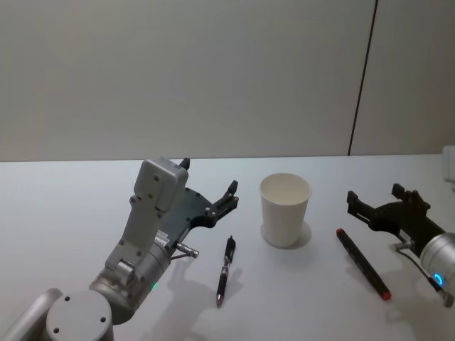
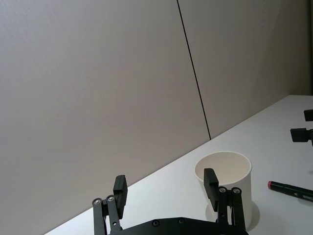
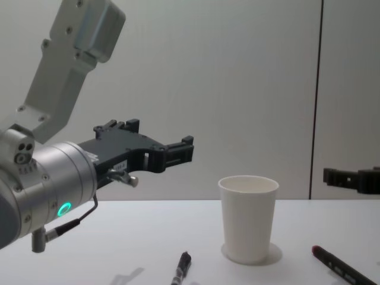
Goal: Place the pen into the pen holder.
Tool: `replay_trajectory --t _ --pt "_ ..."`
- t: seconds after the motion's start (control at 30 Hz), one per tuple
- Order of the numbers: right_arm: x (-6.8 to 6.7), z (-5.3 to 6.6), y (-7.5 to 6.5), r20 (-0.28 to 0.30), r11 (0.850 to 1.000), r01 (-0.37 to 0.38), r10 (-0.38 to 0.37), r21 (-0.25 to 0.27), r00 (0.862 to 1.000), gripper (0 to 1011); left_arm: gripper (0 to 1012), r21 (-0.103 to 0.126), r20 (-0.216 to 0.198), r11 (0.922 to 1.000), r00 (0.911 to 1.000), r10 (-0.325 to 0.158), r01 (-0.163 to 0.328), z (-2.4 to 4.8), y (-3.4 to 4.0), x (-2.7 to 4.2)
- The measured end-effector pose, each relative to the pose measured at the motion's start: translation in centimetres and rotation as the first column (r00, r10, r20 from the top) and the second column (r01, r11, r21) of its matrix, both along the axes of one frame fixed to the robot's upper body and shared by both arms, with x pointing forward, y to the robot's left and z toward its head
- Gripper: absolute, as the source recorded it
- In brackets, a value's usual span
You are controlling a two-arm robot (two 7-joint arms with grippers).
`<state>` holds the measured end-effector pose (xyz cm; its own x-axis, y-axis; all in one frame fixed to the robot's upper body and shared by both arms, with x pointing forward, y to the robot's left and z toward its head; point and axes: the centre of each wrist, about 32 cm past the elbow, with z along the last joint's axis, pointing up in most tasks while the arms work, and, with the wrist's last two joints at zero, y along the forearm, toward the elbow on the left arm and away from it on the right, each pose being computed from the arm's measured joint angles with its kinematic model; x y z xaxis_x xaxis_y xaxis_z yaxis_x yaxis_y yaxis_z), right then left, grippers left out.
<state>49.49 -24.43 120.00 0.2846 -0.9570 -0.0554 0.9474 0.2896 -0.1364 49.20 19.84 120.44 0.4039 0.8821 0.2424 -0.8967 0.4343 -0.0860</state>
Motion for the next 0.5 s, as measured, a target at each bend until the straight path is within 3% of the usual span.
replay_trajectory --t 0.5 --pt "2.7 0.8 0.3 -0.172 1.0 -0.022 0.025 0.018 0.985 1002 1000 0.0 0.0 1.0 1.0 0.0 0.0 0.0 0.0 0.0"
